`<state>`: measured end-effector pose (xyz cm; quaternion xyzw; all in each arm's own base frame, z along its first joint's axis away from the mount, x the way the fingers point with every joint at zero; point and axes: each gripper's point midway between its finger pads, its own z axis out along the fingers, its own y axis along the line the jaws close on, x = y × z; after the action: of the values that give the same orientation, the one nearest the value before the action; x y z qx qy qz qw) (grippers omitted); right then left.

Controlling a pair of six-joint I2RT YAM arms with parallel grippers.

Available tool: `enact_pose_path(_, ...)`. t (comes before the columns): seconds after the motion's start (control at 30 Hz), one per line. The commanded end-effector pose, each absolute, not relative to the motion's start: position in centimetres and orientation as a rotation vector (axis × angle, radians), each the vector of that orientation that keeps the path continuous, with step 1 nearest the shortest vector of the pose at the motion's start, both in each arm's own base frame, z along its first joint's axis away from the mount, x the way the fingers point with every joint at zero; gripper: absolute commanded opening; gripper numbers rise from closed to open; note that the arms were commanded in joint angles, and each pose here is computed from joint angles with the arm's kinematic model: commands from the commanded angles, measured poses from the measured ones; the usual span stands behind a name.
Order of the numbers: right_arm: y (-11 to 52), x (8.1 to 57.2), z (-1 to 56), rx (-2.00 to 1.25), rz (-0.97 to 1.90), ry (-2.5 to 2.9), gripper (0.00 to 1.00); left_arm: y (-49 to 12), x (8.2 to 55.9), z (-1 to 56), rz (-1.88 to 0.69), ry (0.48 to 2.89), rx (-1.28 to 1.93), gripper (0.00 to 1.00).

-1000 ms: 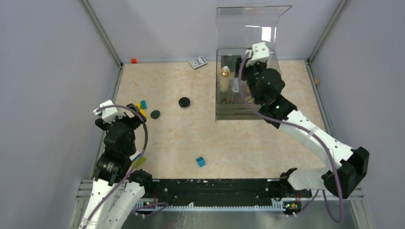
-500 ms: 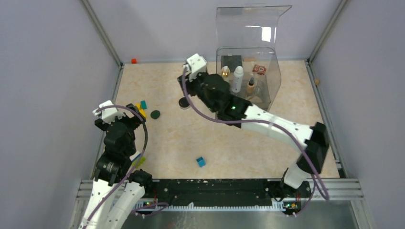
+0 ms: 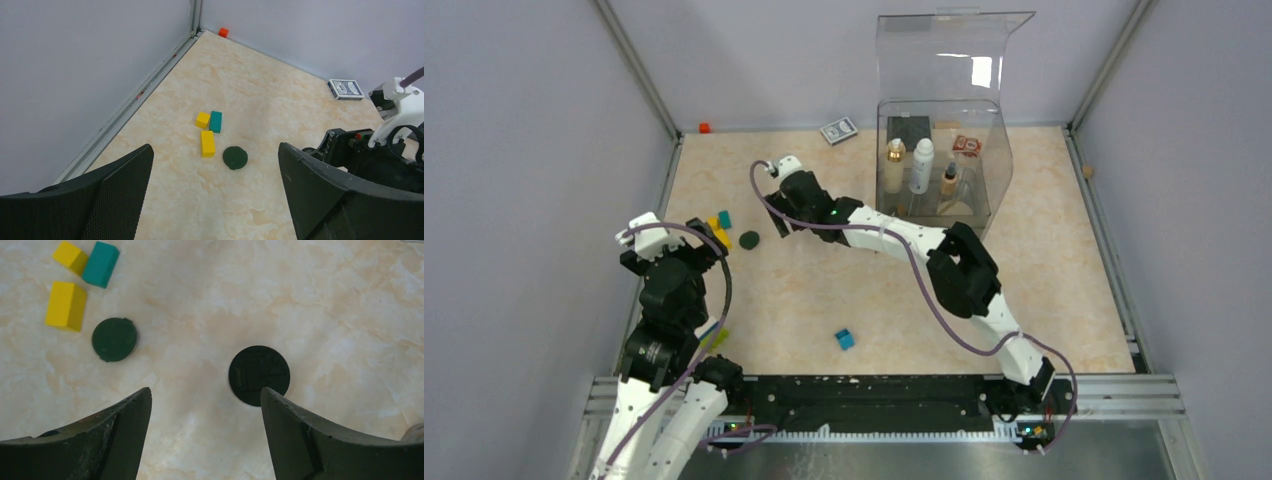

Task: Organize the makeup
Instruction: Place the makeup in the storage box, then pick up the makeup from the center of the board.

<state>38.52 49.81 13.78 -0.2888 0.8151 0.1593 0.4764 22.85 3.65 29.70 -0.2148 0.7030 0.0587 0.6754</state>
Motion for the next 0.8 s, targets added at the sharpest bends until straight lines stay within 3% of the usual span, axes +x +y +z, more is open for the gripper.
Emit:
enact_pose_path(0.0, 49.6, 41.8, 13.4, -0.574, 0.504, 2.051, 0.79, 3.7, 22.9, 30.3, 0.119, 1.553, -0.487, 0.99)
enact_pose_path(0.6, 48.7, 43.7, 6.7, -0.577, 0.472, 2.163, 0.81, 3.6, 23.0, 30.3, 0.118, 1.553, -0.480, 0.99)
enact_pose_path(0.77, 48.0, 43.8, 5.5, -0.595, 0.418, 2.177, 0.76, 3.6, 23.0, 30.3, 0.121, 1.553, -0.483, 0.99)
